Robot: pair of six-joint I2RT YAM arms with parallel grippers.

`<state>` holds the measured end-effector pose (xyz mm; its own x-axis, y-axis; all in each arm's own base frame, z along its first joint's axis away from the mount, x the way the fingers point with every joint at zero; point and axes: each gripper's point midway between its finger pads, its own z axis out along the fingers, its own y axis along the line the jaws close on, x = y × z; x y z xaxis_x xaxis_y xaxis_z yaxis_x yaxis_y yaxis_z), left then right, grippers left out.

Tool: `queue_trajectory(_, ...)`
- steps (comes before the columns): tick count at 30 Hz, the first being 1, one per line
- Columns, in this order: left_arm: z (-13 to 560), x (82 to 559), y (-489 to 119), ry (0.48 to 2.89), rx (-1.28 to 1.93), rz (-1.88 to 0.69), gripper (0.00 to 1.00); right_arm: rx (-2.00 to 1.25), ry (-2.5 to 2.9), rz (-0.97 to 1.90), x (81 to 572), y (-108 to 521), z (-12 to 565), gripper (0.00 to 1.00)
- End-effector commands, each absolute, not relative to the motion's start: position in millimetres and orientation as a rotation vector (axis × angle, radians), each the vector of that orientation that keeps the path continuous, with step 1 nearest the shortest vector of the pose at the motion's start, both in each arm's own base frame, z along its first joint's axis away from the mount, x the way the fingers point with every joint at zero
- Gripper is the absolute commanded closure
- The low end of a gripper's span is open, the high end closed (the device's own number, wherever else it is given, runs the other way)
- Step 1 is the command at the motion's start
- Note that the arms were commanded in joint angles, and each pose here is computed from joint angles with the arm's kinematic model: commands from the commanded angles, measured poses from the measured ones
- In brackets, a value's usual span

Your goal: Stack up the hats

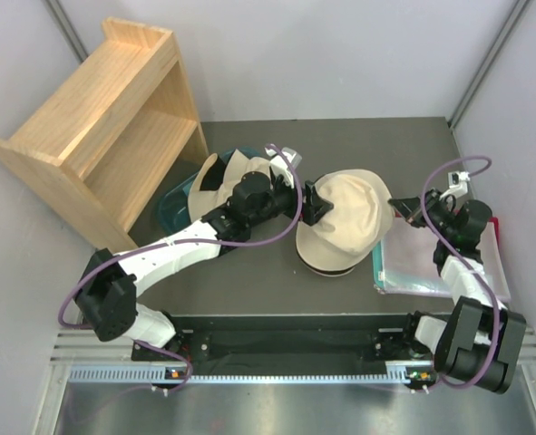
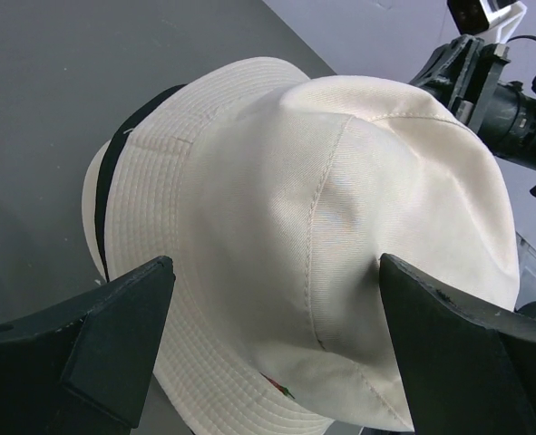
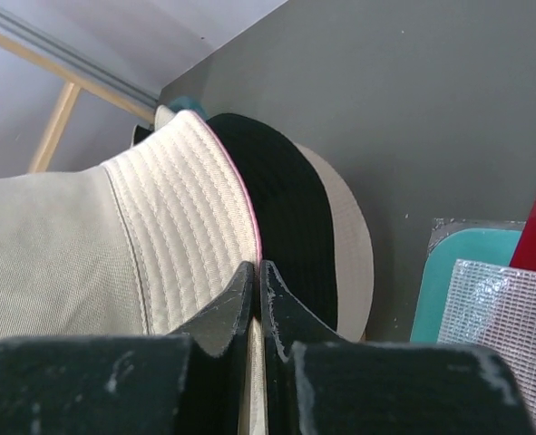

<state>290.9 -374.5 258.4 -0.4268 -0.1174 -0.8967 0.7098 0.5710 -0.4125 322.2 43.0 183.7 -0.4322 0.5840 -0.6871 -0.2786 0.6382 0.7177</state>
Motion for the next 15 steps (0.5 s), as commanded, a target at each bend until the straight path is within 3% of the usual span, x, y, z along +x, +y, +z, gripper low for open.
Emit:
queue_trajectory(1,276.9,294.3,-375.8,1.701,0.459,-1.051,0.01,0.246,1.808,0.814,346.0,30.2,183.5,1.00)
queue_trajectory(15,259.9,295.3,-371.0,1.733,0.428,-1.044,0.01,0.320,2.030,0.554,354.1,26.8,127.5,1.00)
